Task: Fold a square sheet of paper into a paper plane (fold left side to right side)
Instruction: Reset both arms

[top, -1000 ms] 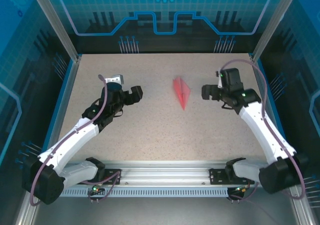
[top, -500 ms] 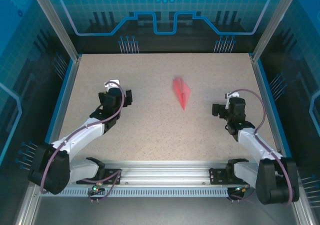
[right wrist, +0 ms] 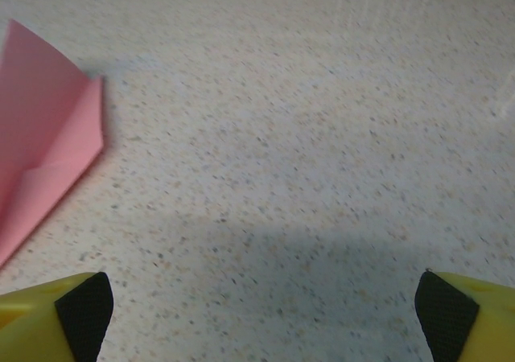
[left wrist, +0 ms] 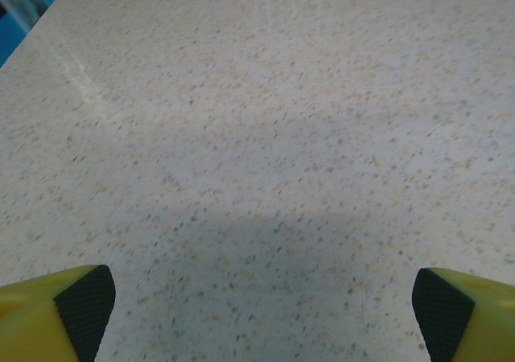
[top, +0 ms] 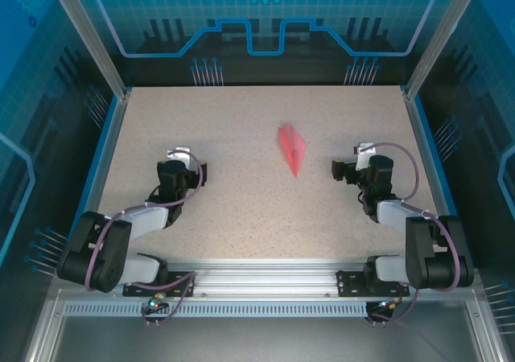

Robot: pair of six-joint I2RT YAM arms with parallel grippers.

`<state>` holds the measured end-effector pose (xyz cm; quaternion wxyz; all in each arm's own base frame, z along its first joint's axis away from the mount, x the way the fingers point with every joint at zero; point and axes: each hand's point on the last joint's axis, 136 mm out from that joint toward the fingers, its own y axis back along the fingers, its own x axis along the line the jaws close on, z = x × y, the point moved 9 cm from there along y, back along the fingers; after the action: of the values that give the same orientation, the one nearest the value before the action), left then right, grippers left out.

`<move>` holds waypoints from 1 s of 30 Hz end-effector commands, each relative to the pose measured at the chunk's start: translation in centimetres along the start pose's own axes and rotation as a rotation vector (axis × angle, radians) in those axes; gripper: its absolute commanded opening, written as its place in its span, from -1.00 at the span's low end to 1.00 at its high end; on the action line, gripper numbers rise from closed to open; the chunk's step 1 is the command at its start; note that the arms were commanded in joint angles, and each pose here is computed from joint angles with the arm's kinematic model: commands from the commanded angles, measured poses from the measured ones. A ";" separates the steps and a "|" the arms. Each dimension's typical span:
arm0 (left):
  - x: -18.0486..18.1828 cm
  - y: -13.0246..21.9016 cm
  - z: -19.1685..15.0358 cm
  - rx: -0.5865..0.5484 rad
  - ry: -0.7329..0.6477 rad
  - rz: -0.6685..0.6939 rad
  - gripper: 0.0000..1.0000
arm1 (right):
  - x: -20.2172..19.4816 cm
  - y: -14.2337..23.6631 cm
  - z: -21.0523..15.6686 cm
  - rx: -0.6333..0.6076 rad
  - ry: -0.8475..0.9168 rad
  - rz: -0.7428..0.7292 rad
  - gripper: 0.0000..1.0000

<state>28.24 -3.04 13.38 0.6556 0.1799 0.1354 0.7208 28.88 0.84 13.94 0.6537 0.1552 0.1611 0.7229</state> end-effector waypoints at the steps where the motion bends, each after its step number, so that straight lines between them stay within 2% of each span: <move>1: 0.3 -0.3 1.2 -0.133 0.015 -0.132 0.97 | 0.0 -0.5 0.8 -0.112 0.018 0.052 1.00; 7: 1.4 -1.9 -0.3 -0.138 0.076 -0.195 0.97 | 0.9 -2.2 -0.1 -0.088 0.070 0.069 0.99; 9: 1.4 -2.2 -0.2 -0.103 0.081 -0.214 0.97 | 0.8 -2.4 0.0 -0.075 0.065 0.052 1.00; 13: 2.1 -3.3 0.4 -0.043 0.119 -0.169 0.98 | 0.7 -2.8 0.2 -0.047 0.058 0.011 1.00; 30: 2.5 -3.4 0.5 -0.043 0.141 -0.153 0.98 | 1.1 -2.9 0.2 -0.044 0.078 0.002 1.00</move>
<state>31.02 -0.18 12.25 0.6952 0.1100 0.1778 0.6877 30.97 1.92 12.50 0.6500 0.1244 0.1691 0.7304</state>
